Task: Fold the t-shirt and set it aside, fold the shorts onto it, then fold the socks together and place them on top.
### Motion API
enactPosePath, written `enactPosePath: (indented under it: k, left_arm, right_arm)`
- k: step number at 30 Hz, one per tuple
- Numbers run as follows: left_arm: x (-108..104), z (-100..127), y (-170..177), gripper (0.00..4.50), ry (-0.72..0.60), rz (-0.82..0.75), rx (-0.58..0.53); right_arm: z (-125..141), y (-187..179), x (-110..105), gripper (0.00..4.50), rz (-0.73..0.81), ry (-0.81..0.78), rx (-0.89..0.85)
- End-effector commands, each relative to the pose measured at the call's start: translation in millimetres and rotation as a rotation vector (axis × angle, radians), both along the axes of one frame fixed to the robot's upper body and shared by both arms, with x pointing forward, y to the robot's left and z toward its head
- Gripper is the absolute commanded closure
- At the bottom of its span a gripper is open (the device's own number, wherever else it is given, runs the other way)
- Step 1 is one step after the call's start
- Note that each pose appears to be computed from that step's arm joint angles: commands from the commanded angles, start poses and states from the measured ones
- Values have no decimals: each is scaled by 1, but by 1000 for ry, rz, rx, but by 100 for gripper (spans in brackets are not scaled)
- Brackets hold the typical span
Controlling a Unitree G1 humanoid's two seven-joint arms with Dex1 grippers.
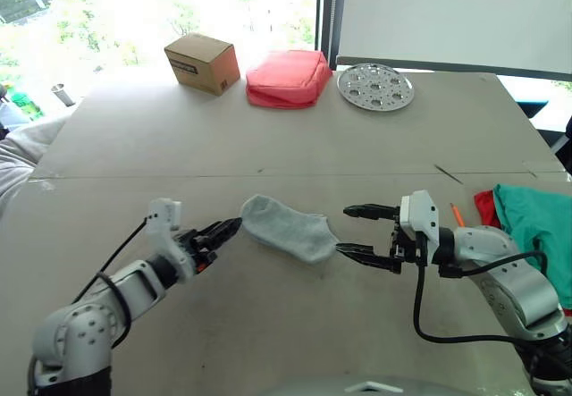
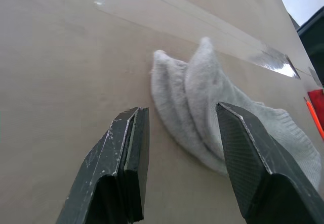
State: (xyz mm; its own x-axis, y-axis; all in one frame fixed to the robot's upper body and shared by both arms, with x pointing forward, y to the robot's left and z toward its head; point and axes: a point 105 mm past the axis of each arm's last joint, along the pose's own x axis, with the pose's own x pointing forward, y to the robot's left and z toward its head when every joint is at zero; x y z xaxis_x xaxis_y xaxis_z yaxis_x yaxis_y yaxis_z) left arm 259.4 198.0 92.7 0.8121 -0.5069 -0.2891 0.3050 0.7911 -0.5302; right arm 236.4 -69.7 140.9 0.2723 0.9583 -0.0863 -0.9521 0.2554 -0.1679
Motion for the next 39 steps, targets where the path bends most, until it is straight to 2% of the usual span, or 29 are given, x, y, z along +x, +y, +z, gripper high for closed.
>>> enactPosePath:
  k: [1, 3, 6, 9, 14, 17, 21, 22, 25, 26, 28, 33, 34, 36, 38, 39]
  left_arm:
    - [7, 7, -12, 193, -52, -31, 64]
    - [10, 6, -14, 142, -60, -25, 83]
    - [16, 2, -8, 4, -68, 4, 202]
    - [24, 4, -7, 4, -112, 38, 295]
    - [28, 18, -15, 4, -187, 71, 297]
    - [23, 28, -3, 4, -225, 103, 344]
    - [22, 5, 2, 4, -158, 66, 429]
    - [23, -3, 1, 43, -137, 56, 439]
    - [25, -17, -6, 98, -139, 0, 461]
    - [26, -20, -8, 145, -139, -4, 460]
    - [29, -22, -10, 196, -146, -11, 449]
    - [31, -21, -12, 425, -169, -27, 398]
    - [32, -19, -9, 446, -174, -15, 383]
    - [37, -14, -1, 446, -182, 26, 341]
    - [42, -9, 15, 446, -184, 92, 339]
    - [46, 0, 29, 446, -217, 131, 386]
  right_arm:
    - [10, -2, 2, 131, -12, -53, 2]
    - [11, -4, 3, 131, -25, -55, -2]
    - [12, -7, 3, 131, -44, -59, -4]
    - [12, -6, 2, 131, -50, -62, -7]
    - [12, -5, 2, 131, -58, -66, -7]
    - [12, -5, 2, 131, -66, -67, -6]
    - [11, -3, 4, 131, -70, -71, -4]
    - [11, -2, 4, 131, -71, -73, -3]
    - [12, -1, 5, 131, -76, -76, 4]
    - [13, -1, 5, 131, -79, -80, 2]
    - [13, -1, 5, 131, -83, -83, 0]
    - [12, -4, 5, 131, -99, -89, -12]
    - [12, -4, 5, 131, -100, -90, -13]
    - [12, -4, 6, 131, -105, -89, -12]
    - [12, -3, 6, 131, -106, -89, -12]
    - [12, -3, 6, 131, -107, -88, -12]
